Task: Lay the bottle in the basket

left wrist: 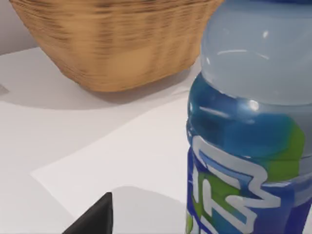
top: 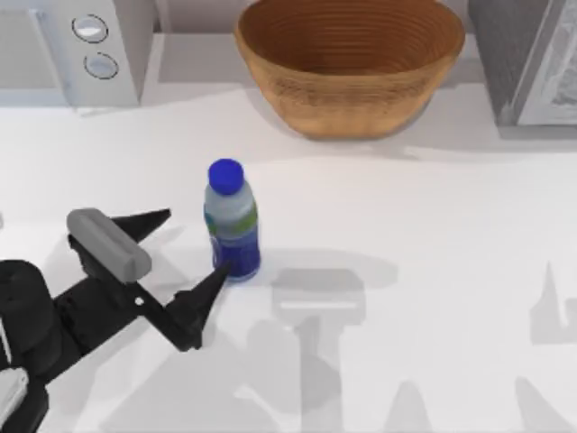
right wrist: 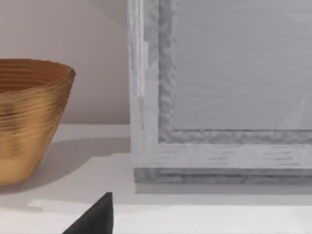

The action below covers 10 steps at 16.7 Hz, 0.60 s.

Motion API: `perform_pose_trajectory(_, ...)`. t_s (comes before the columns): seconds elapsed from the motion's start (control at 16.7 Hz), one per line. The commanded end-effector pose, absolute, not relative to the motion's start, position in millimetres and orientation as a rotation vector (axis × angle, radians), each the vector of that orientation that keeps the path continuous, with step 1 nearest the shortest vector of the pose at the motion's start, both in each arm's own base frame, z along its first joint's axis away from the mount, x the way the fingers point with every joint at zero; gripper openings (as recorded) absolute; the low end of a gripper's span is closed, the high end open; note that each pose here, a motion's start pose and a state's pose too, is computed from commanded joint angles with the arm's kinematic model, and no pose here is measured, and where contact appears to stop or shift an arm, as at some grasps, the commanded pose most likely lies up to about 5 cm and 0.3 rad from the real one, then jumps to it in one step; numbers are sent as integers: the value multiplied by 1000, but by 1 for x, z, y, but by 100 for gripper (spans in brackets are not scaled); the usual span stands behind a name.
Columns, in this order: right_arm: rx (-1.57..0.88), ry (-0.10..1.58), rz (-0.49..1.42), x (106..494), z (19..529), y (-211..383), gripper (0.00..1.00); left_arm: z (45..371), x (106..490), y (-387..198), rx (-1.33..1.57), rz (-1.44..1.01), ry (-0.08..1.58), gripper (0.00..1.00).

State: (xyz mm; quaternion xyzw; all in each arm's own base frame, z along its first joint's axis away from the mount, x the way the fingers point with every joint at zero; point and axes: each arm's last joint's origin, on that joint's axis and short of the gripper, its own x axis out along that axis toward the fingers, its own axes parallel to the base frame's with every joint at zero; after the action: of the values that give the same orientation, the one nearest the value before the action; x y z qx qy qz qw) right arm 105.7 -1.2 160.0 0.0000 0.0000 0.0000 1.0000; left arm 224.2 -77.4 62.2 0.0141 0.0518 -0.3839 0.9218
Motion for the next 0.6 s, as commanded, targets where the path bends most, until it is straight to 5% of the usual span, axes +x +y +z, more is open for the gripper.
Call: perform_pose_trajectory(0.6,0,0,0,106,160,-1,100,52,228,-81,34,-802,121,100)
